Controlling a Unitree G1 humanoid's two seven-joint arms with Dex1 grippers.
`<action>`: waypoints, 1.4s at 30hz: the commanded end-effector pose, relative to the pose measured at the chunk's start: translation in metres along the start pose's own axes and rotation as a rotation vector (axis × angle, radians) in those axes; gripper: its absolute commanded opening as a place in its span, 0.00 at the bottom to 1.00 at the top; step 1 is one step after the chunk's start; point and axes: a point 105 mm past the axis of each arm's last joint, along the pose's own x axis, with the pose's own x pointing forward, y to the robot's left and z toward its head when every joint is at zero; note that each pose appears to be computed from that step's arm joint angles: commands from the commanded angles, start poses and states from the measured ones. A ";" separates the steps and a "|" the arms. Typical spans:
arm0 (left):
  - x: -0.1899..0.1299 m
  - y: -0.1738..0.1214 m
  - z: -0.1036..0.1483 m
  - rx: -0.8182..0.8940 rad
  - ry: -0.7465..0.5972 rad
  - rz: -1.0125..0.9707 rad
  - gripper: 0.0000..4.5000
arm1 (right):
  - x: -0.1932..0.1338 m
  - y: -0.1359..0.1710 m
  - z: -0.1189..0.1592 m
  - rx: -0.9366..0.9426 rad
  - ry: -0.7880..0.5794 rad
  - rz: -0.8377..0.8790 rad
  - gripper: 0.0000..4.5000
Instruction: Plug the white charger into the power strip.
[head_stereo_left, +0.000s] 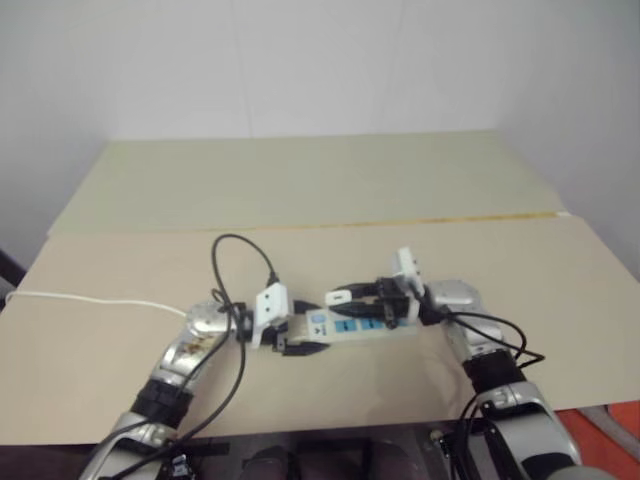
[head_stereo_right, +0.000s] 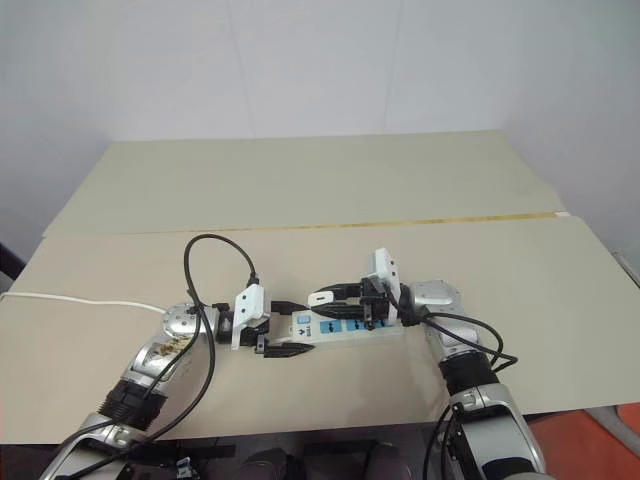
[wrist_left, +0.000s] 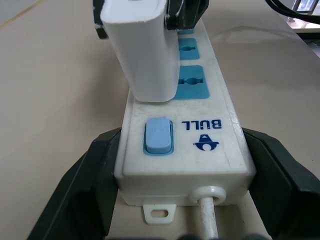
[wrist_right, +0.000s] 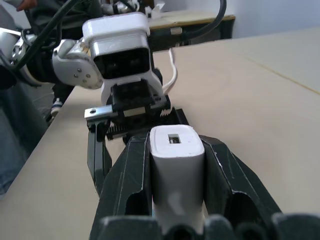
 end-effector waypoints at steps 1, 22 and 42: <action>-0.014 0.000 -0.020 -0.057 0.074 0.019 0.72 | -0.033 -0.005 -0.014 0.024 0.094 -0.069 0.25; -0.013 0.002 -0.021 -0.060 0.073 0.026 0.72 | -0.030 -0.002 -0.012 -0.012 0.131 -0.018 0.25; -0.009 0.002 -0.022 -0.064 0.062 0.033 0.72 | 0.008 0.011 -0.033 -0.015 0.207 0.091 0.25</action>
